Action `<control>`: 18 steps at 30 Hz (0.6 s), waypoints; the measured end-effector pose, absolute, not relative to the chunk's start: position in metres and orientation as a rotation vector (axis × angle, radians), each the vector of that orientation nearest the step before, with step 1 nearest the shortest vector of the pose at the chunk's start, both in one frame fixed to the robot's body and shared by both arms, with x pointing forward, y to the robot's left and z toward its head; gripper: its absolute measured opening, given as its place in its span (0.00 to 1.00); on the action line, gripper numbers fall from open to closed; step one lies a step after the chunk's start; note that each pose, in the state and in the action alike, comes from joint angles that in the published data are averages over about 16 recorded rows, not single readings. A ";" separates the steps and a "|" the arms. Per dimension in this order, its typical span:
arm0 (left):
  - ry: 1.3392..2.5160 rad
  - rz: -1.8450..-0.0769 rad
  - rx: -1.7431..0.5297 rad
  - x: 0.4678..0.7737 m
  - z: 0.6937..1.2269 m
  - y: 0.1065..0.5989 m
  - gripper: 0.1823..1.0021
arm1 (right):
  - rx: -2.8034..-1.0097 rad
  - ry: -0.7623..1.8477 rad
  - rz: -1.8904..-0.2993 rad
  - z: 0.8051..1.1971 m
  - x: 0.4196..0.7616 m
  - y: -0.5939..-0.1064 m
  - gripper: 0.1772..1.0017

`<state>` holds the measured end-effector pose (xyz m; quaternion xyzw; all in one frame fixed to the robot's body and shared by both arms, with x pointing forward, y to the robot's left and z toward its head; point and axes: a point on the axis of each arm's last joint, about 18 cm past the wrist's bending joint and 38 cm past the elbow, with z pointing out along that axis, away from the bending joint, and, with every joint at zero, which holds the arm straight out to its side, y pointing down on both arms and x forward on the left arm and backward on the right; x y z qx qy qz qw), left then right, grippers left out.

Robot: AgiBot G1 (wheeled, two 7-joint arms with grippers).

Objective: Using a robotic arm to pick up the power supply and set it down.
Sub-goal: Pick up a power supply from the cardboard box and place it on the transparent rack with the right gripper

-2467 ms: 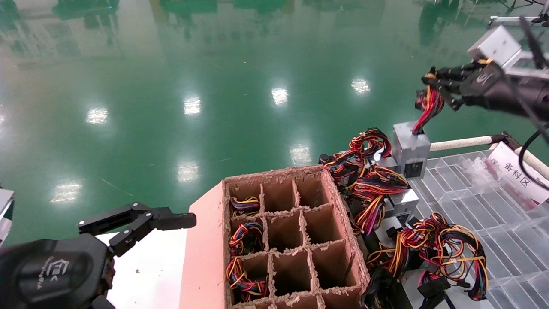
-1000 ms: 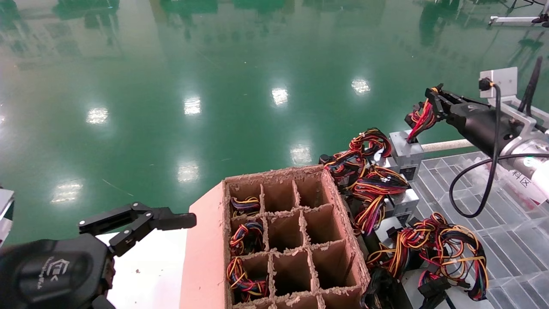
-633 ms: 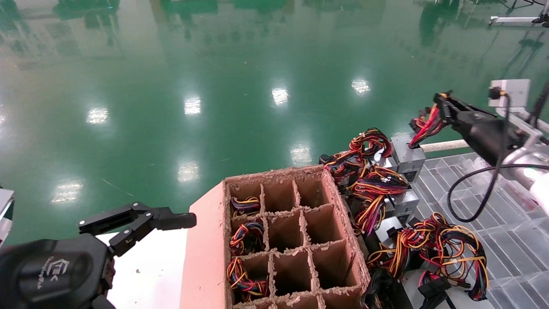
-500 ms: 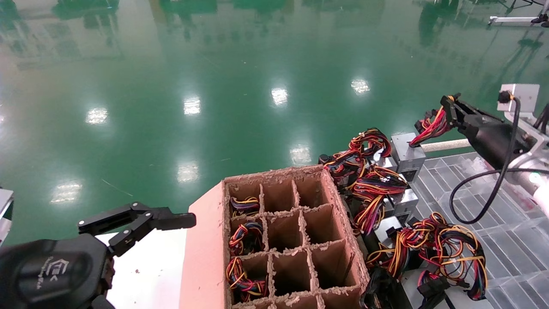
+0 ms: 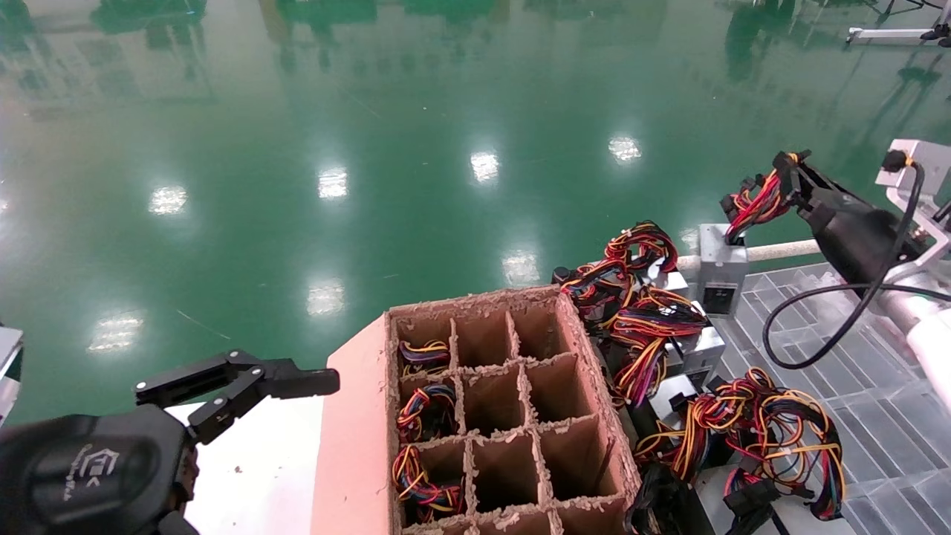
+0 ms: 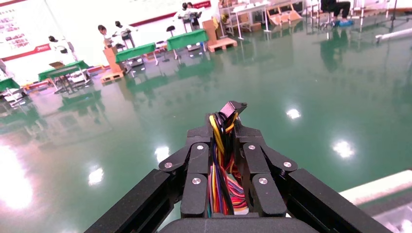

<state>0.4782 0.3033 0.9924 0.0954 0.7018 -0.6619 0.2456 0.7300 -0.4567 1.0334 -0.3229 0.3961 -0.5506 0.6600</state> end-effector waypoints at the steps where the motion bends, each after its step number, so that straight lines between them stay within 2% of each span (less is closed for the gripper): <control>1: 1.915 -1.806 0.260 0.478 0.992 0.303 1.00 | -0.729 0.894 -1.247 1.034 0.731 -0.455 0.09; 18: 1.915 -1.806 0.260 0.478 0.992 0.303 1.00 | -0.754 0.914 -1.258 1.031 0.745 -0.431 0.08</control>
